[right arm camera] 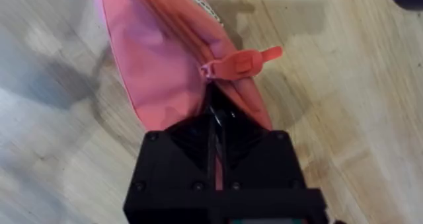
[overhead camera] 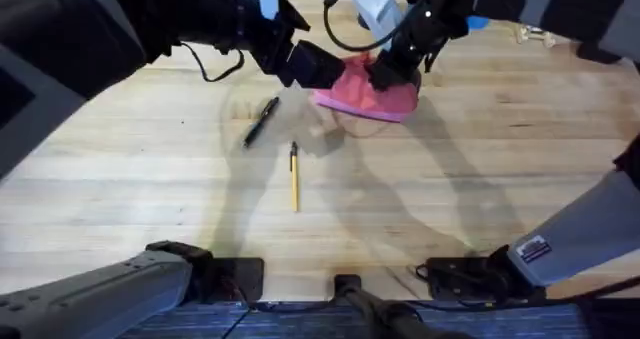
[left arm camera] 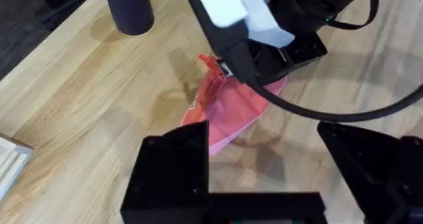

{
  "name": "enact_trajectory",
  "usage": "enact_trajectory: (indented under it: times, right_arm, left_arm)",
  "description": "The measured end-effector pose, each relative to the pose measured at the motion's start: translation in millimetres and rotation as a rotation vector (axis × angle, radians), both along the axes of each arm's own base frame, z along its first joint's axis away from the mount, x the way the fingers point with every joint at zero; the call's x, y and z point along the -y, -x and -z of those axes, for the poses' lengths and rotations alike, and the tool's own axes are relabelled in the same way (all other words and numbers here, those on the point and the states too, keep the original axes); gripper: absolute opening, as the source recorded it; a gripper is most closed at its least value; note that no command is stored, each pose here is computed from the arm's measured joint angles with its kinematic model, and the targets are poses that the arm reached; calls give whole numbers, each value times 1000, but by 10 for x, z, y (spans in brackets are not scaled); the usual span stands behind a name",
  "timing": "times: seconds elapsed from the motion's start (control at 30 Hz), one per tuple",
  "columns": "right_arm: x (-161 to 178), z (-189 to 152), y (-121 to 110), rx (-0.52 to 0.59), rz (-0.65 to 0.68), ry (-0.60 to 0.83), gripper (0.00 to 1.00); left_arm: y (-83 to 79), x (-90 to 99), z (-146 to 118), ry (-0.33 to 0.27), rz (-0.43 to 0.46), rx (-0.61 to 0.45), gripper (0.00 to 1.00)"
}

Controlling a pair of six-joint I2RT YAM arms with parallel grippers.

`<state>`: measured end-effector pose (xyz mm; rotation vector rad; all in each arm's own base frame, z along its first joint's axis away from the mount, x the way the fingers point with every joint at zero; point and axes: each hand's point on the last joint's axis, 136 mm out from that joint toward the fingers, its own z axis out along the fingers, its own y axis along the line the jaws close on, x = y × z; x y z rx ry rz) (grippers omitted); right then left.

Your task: Unzip the bag, pick up the pens from the table one at a time and place them inside, then zip the bag closed.

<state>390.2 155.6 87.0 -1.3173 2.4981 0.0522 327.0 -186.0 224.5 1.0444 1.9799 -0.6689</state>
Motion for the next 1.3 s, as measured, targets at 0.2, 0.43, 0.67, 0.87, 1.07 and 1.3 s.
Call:
enact_trajectory:
  times: [0.2, 0.43, 0.67, 0.87, 1.07, 1.3]
  right_arm:
    - [23, 4, 4, -4, -2, 4, 996]
    - [25, 6, 8, -5, -2, 5, 997]
    - [27, 8, 15, -8, -1, 6, 997]
    - [41, -28, 58, -18, 6, 6, 997]
    - [22, -309, 184, -16, 21, -40, 997]
    - [30, -807, 362, 34, 68, -111, 997]
  left_arm:
    - [0, 0, 0, 0, 0, 0, 994]
    - [0, 0, 1, 0, 0, 0, 993]
    - [0, 0, 0, 0, 0, 0, 993]
    - [4, -1, 4, -1, 0, -3, 994]
    - [38, -10, 40, -7, 0, -26, 994]
    - [83, -54, 109, -23, -13, -67, 994]
